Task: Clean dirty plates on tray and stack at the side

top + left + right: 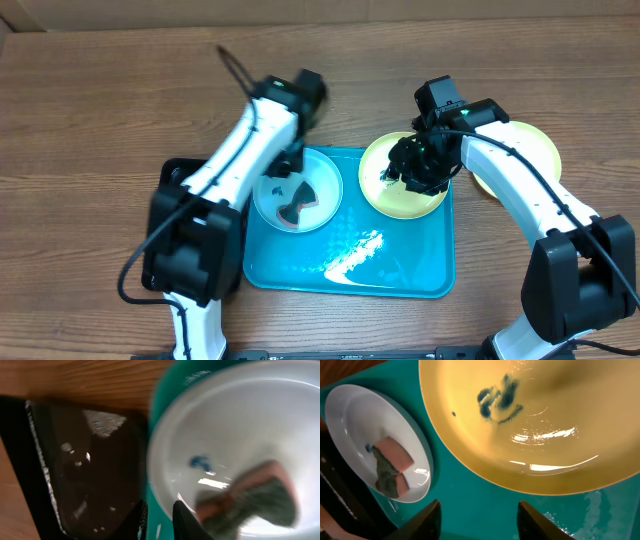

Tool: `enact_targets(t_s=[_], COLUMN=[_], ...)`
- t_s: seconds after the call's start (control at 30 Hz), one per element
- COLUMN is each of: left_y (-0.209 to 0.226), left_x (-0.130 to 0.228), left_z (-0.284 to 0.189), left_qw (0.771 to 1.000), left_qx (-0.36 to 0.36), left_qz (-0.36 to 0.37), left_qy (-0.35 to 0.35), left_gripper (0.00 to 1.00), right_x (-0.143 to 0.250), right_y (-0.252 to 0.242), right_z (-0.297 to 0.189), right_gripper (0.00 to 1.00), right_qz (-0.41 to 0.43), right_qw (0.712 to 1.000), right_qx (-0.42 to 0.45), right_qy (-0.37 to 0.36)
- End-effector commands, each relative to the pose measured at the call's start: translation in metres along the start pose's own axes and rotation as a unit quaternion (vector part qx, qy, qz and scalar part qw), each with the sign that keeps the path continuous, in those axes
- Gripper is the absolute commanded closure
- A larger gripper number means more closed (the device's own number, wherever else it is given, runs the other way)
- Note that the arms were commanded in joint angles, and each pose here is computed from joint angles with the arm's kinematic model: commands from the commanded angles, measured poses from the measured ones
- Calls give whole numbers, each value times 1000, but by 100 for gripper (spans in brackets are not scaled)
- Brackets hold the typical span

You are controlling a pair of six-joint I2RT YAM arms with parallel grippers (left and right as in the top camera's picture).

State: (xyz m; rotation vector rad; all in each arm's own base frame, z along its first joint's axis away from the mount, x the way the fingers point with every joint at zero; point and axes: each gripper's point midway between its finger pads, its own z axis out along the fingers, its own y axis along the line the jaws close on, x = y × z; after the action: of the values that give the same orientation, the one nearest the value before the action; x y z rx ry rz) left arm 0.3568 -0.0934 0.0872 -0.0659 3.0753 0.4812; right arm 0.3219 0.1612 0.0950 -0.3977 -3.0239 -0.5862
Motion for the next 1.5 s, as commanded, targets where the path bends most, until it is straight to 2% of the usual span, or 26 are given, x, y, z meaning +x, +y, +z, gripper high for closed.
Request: enact_targets(t_s=[0.0, 0.17, 0.43, 0.8, 0.9, 1.23, 1.47], left_y=[10, 7, 10, 13, 17, 27, 26], left_x=[-6, -5, -7, -11, -12, -14, -16], left_z=[3, 5, 5, -10, -20, -37, -38], left_qw=[999, 997, 997, 993, 992, 991, 990], left_qx=[27, 68, 70, 114, 119, 130, 133], left_qz=[-38, -15, -17, -23, -27, -39, -40], left_qy=[19, 34, 34, 24, 10, -15, -17], left_gripper=[80, 80, 57, 57, 56, 55, 54], right_x=[-2, 4, 14, 18, 18, 27, 14], right_y=[20, 30, 46, 38, 42, 53, 28], right_z=[-16, -3, 32, 84, 96, 106, 93], right_gripper=[44, 43, 45, 47, 48, 48, 50], right_qz=[-59, -95, -141, -117, -123, -138, -111], right_qw=[998, 995, 989, 992, 990, 986, 992], right_qx=[-36, -36, -46, -28, -46, -62, 23], right_qy=[-14, -4, 13, 46, 59, 74, 52])
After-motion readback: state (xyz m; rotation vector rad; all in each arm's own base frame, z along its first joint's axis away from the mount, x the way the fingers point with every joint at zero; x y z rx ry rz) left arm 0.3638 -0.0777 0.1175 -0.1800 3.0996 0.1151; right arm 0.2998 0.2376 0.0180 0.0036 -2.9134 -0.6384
